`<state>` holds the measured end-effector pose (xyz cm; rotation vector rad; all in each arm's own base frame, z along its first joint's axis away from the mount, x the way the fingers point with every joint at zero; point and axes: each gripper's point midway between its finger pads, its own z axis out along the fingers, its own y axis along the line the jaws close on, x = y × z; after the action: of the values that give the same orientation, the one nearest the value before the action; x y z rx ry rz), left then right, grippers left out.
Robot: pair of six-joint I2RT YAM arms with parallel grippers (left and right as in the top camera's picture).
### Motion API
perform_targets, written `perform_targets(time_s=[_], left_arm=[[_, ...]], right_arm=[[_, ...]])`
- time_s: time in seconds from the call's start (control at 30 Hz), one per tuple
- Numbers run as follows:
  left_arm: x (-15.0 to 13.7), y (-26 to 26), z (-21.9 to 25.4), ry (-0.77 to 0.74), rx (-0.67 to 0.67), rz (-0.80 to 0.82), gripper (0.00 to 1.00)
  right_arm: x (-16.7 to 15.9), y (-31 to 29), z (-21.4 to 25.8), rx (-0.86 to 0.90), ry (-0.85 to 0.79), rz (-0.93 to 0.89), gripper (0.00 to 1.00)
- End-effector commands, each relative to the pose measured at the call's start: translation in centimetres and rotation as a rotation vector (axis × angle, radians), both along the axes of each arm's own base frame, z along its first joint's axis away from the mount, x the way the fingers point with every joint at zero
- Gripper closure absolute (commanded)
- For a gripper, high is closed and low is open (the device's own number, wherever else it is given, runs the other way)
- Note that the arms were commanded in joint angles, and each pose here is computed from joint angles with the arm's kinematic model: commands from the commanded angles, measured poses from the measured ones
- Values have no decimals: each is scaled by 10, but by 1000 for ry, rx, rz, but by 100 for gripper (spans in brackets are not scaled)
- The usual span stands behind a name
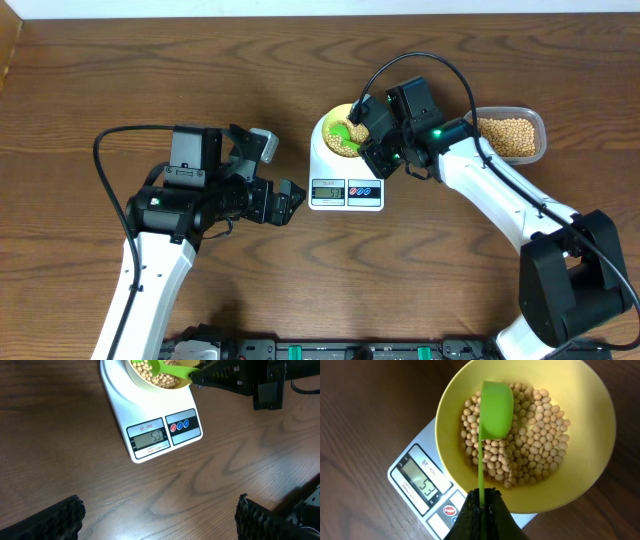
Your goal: Scoop item into bowl and weigh 50g on scale
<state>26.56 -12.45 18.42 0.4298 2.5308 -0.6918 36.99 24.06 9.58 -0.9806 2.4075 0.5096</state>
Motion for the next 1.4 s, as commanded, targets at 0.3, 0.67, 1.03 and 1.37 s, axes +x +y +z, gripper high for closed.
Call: perform_targets(time_s=[0.3,0.67,1.03,1.37], left_arm=[[-1,-3,2,-8,-7,-23,2],[-1,-3,2,-8,-7,-23,2],[-1,-3,2,-8,-7,-23,2],[-1,-3,2,-8,-7,-23,2]], right_arm=[[-7,6,5,133,106,-12,99],[4,-11,8,178,140,-88,99],[24,-28,34,268,88,-135,99],[28,-52,76,404,66,-162,99]])
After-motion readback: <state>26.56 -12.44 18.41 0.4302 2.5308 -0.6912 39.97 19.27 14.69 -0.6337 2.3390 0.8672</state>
